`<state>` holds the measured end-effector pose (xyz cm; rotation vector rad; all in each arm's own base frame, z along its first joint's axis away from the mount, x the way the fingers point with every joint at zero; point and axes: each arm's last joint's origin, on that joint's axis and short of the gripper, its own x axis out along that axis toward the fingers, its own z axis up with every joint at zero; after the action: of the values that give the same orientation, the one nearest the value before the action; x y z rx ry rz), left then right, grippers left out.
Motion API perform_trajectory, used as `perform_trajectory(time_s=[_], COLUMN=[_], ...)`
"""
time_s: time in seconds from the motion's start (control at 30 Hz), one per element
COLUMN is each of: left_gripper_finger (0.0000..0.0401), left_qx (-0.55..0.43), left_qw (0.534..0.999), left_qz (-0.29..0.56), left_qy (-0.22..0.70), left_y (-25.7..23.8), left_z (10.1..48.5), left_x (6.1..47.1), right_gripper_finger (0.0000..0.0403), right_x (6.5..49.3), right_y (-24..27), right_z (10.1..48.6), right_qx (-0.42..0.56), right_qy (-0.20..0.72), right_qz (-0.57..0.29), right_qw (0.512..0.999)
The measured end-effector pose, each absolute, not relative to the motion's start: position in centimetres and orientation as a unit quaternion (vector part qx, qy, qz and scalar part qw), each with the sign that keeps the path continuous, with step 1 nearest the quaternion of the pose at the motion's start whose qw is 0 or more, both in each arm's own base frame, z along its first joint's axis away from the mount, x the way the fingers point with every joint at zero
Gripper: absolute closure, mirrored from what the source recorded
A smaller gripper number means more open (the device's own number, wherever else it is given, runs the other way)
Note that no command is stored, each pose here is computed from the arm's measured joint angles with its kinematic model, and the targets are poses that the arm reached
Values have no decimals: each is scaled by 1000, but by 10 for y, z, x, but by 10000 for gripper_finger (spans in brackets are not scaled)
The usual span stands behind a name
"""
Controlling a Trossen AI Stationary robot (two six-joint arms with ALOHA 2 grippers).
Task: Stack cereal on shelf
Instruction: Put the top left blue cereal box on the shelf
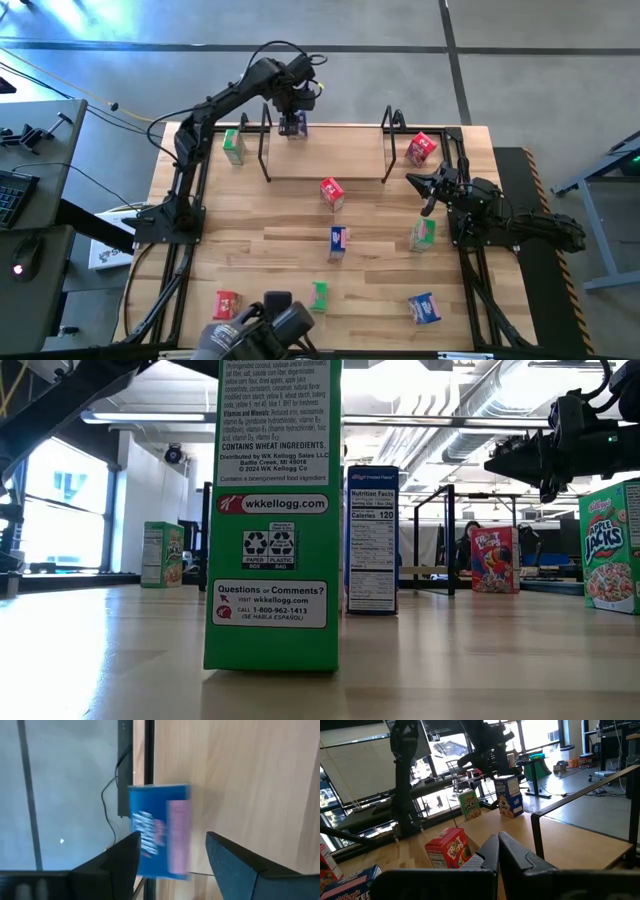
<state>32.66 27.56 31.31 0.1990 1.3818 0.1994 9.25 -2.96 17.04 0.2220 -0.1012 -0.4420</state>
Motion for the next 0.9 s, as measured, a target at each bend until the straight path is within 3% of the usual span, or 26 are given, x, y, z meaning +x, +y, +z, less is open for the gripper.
perform_trajectory(time_s=[0.33,0.47,0.6,0.73,0.9], left_gripper_finger=[193,218,261,312,357], left_qx=[108,81,20,14,12], left_qw=[782,797,829,830,802], left_qz=[109,107,51,38,65], left_qy=[604,588,557,556,593], left_y=[251,232,211,200,203], left_z=[349,364,370,357,311], left_x=[319,316,321,335,345], right_gripper_finger=[403,403,403,403,403], right_x=[93,93,92,93,93], right_y=[-30,-30,-30,-30,-30], right_z=[170,170,170,170,170], right_qx=[110,110,110,110,110], right_qy=[-50,-50,-50,-50,-50], right_qz=[-219,-219,-219,-219,-219], right_qw=[968,968,968,968,968])
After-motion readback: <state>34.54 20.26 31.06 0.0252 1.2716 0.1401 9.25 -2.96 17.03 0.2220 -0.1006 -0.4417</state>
